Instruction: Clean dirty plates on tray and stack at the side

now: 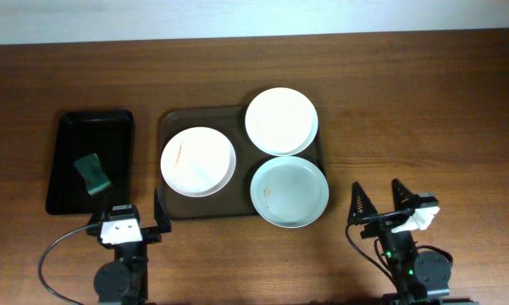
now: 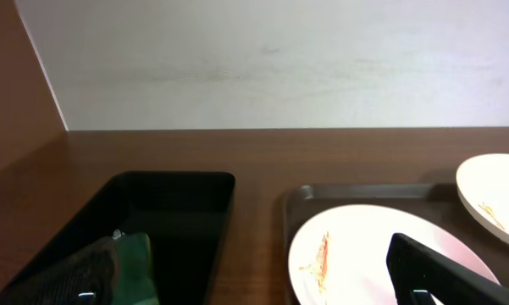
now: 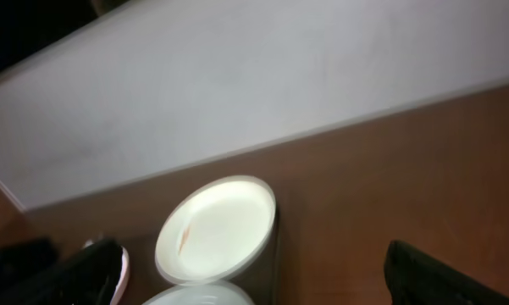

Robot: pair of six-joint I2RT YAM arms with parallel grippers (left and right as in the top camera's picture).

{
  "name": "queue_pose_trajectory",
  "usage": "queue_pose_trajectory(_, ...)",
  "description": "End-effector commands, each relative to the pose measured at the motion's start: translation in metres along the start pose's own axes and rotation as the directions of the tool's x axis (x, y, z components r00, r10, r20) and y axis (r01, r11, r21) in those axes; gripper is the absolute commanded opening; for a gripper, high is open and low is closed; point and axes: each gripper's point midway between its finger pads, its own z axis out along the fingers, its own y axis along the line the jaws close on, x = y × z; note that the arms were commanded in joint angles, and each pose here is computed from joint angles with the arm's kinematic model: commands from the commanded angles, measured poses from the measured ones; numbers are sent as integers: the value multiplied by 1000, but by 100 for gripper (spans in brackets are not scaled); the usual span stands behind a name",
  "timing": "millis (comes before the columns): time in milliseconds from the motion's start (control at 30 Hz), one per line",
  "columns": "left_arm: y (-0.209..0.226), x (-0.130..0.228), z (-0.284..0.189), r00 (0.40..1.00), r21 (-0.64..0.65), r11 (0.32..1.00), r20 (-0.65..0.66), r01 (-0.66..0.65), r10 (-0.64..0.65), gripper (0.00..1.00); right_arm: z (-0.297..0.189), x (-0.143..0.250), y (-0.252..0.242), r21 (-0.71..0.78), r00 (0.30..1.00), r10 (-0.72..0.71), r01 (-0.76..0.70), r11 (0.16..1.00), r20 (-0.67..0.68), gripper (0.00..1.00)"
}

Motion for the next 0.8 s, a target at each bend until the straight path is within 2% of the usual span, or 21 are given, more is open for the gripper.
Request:
queue_pose_trajectory(0,-13,3,-1,1000,75,997,-3,-1,1,99,0,10,2,-22,996,75,-76,997,-41,98)
queue_pose_trajectory(67,-26,-5,-3,1000,152,988,21,0,-3,99,-1,-6,20,-111,998,60,-59,992,11,98)
queue_pose_trajectory(133,-29,-7,-6,998,167,984,-42,63,-57,99,-4,-15,33,-168,999,37,-34,985,13,98)
queue_pose_trajectory(200,-28,-25,-7,995,166,984,-85,67,-54,99,-6,-23,47,-207,998,36,-44,977,-43,98)
queue_pose_trajectory(267,-29,-58,-1,991,176,982,-128,69,-47,99,4,-42,59,-211,995,-24,2,978,-102,98)
queue_pose_trajectory(367,-37,-84,21,950,206,976,-313,69,-1,99,27,-77,72,-193,972,-98,57,980,-212,98)
queue_pose_trajectory(467,-40,-98,53,836,194,977,-547,88,34,99,63,-95,75,-119,899,-67,17,993,-432,98)
queue_pose_trajectory(533,-44,-93,76,680,183,978,-730,100,67,99,94,-96,74,-53,802,-13,-23,998,-597,98)
queue_pose_trajectory(600,-46,-74,90,466,165,980,-879,112,95,99,118,-92,92,-59,714,-14,-38,998,-700,98)
queue_pose_trajectory(667,-41,-53,102,326,143,987,-939,73,112,99,142,-78,116,-126,633,-87,-17,992,-769,98)
queue_pose_trajectory(700,-38,-44,108,305,134,990,-946,53,112,99,157,-69,122,-140,631,-89,-32,990,-770,98)
queue_pose_trajectory(733,-41,-38,110,291,138,988,-950,63,114,99,167,-59,129,-119,620,-32,-100,988,-784,98)
queue_pose_trajectory(767,-41,-38,111,293,138,988,-949,63,114,99,178,-51,137,-153,616,-37,-137,979,-787,98)
